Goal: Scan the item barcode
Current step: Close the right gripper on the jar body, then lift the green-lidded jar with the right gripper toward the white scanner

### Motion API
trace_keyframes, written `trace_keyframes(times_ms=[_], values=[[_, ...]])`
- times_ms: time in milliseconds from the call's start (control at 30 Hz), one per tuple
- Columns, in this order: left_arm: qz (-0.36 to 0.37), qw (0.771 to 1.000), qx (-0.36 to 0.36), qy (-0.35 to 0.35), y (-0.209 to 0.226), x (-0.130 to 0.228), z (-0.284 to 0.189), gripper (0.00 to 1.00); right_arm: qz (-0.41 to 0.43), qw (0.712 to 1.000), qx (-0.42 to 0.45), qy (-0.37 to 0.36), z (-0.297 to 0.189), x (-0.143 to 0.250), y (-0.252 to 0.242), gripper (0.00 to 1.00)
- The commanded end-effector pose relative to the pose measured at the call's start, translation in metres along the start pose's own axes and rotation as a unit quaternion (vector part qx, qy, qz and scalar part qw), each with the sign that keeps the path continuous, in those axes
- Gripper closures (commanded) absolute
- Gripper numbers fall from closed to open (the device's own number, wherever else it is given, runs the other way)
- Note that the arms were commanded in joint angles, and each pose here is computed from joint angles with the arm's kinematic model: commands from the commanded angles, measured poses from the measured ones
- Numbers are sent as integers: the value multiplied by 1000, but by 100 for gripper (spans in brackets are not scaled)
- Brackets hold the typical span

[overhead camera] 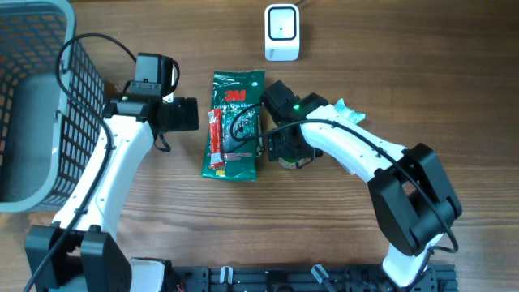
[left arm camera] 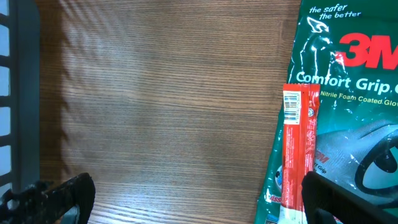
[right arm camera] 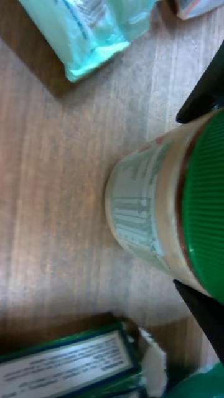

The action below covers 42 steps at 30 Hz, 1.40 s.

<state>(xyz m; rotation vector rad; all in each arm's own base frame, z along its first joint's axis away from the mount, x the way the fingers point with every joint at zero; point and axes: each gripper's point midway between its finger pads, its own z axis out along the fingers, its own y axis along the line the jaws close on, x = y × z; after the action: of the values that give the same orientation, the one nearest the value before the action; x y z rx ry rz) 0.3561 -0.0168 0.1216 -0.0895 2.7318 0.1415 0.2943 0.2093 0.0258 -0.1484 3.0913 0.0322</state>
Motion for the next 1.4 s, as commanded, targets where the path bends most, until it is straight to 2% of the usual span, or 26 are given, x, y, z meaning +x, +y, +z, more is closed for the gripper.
trace_keyframes(times_ms=[0,67,100,167,233,333,467,500,633,833,867,1033,1133,1367], values=[[2,1000,-4,1,3,2,0,0,8,999,-53,-10,-28,-17,10,30],[2,1000,-4,1,3,2,0,0,5,996,-82,-17,-43,-23,11,40],[2,1000,-4,1,3,2,0,0,7,995,-99,-21,-51,-26,11,51],[2,1000,-4,1,3,2,0,0,26,990,-135,-27,-68,-33,6,67],[2,1000,-4,1,3,2,0,0,45,984,-171,-29,-82,-38,-2,68],[2,1000,-4,1,3,2,0,0,58,970,-234,-17,-100,-39,-14,76],[2,1000,-4,1,3,2,0,0,101,946,-306,11,-116,-38,-27,79],[2,1000,-4,1,3,2,0,0,109,940,-322,17,-120,-38,-30,87],[2,1000,-4,1,3,2,0,0,126,909,-396,40,-138,-35,-27,96],[2,1000,-4,1,3,2,0,0,111,809,-570,87,-198,-28,4,95],[2,1000,-4,1,3,2,0,0,129,791,-588,110,-206,-27,7,91],[2,1000,-4,1,3,2,0,0,164,726,-644,176,-237,-23,14,91],[2,1000,-4,1,3,2,0,0,158,707,-664,185,-247,-22,14,96],[2,1000,-4,1,3,2,0,0,151,714,-661,172,-244,-27,14,96]])
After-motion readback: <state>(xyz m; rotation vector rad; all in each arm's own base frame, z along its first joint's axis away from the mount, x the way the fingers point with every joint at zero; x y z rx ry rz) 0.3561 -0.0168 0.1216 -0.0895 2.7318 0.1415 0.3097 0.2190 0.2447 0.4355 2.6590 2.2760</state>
